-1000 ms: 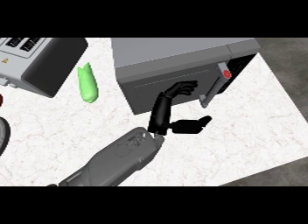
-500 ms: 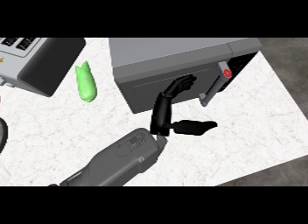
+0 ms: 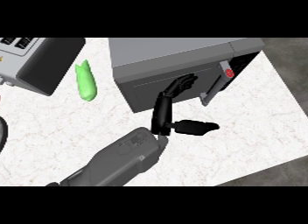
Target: Pick up the milk, place it into the microwave and close the microwave
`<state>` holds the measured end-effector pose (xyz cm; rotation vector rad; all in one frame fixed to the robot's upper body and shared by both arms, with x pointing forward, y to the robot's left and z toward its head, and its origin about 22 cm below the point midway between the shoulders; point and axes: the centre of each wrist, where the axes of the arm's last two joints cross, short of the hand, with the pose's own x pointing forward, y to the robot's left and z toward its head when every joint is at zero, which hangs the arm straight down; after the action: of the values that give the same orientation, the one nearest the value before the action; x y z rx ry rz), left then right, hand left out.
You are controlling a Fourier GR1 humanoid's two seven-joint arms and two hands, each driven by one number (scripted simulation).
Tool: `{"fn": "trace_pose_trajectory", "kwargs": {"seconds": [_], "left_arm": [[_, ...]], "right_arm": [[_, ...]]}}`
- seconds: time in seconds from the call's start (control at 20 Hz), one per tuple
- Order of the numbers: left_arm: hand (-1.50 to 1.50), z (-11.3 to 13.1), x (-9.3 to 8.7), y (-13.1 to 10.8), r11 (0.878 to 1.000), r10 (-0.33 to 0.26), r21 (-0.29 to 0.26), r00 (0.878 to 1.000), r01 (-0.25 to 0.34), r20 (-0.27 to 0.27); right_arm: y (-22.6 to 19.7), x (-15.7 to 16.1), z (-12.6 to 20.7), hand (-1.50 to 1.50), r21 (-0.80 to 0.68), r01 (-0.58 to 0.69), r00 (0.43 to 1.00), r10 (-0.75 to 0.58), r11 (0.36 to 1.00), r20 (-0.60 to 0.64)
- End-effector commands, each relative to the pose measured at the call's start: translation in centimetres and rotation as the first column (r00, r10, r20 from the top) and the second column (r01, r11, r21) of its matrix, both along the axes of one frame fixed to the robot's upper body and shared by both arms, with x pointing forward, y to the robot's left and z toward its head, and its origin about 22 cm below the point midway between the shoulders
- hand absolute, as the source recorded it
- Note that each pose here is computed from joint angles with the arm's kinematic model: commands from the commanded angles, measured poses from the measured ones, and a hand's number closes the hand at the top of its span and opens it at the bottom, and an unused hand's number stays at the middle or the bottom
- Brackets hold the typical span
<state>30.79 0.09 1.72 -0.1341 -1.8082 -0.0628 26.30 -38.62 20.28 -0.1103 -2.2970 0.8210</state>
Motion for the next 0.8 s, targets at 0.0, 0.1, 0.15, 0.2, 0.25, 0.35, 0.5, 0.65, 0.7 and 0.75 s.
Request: {"fn": "trace_pose_trajectory", "kwargs": {"seconds": [0.0, 0.1, 0.15, 0.2, 0.25, 0.35, 0.5, 0.65, 0.7, 0.75], "left_arm": [[-1.5, 1.4, 2.6, 0.4, 0.996, 0.088, -0.006, 0.996, -0.088, 0.011], [-1.5, 1.7, 2.8, 0.4, 0.995, 0.095, -0.012, 0.995, -0.095, 0.009], [-1.5, 1.5, 2.8, 0.5, 0.995, 0.096, -0.01, 0.995, -0.096, 0.008], [-1.5, 1.7, 2.7, 0.3, 0.996, 0.088, -0.018, 0.996, -0.088, 0.005], [-1.5, 1.1, 2.8, 0.7, 0.994, 0.104, -0.015, 0.995, -0.104, 0.002], [-1.5, 1.5, 2.3, 0.2, 0.998, 0.062, -0.033, 0.998, -0.062, 0.021], [-1.5, 1.8, 2.7, 0.1, 0.997, 0.075, -0.034, 0.997, -0.074, 0.019], [-1.5, 1.8, 2.8, 0.0, 0.998, 0.062, -0.033, 0.998, -0.061, 0.033], [-1.5, 1.6, 2.9, 0.2, 0.997, 0.075, -0.034, 0.997, -0.074, 0.022], [-1.5, 1.4, 2.7, 0.3, 0.997, 0.079, -0.027, 0.997, -0.078, 0.025]], "right_arm": [[0.2, 0.5, 0.2, 1.5, -0.013, 0.005, 1.0, -0.005, 1.0, 0.003], [-0.1, 0.6, 0.4, 1.5, -0.011, 0.016, 1.0, -0.016, 1.0, 0.013], [0.2, 0.7, 0.7, 1.5, -0.008, 0.009, 1.0, -0.009, 1.0, 0.02], [0.2, 0.9, 0.6, 1.5, -0.009, 0.007, 1.0, -0.007, 1.0, 0.017], [-0.1, 0.8, 0.9, 1.5, -0.017, 0.013, 1.0, -0.013, 1.0, 0.024], [1.7, 2.0, -5.0, -1.5, 0.291, -0.111, 0.981, 0.152, 0.95, -0.121], [1.4, 2.2, -5.8, -1.5, 0.316, -0.126, 0.967, 0.188, 0.94, -0.173], [1.0, 2.7, -5.8, -1.5, 0.339, -0.126, 0.958, 0.204, 0.932, -0.203], [0.6, 2.8, -5.6, -1.5, 0.351, -0.123, 0.961, 0.2, 0.928, -0.193], [0.8, 2.9, -5.5, -1.5, 0.355, -0.138, 0.957, 0.216, 0.924, -0.192]]}}
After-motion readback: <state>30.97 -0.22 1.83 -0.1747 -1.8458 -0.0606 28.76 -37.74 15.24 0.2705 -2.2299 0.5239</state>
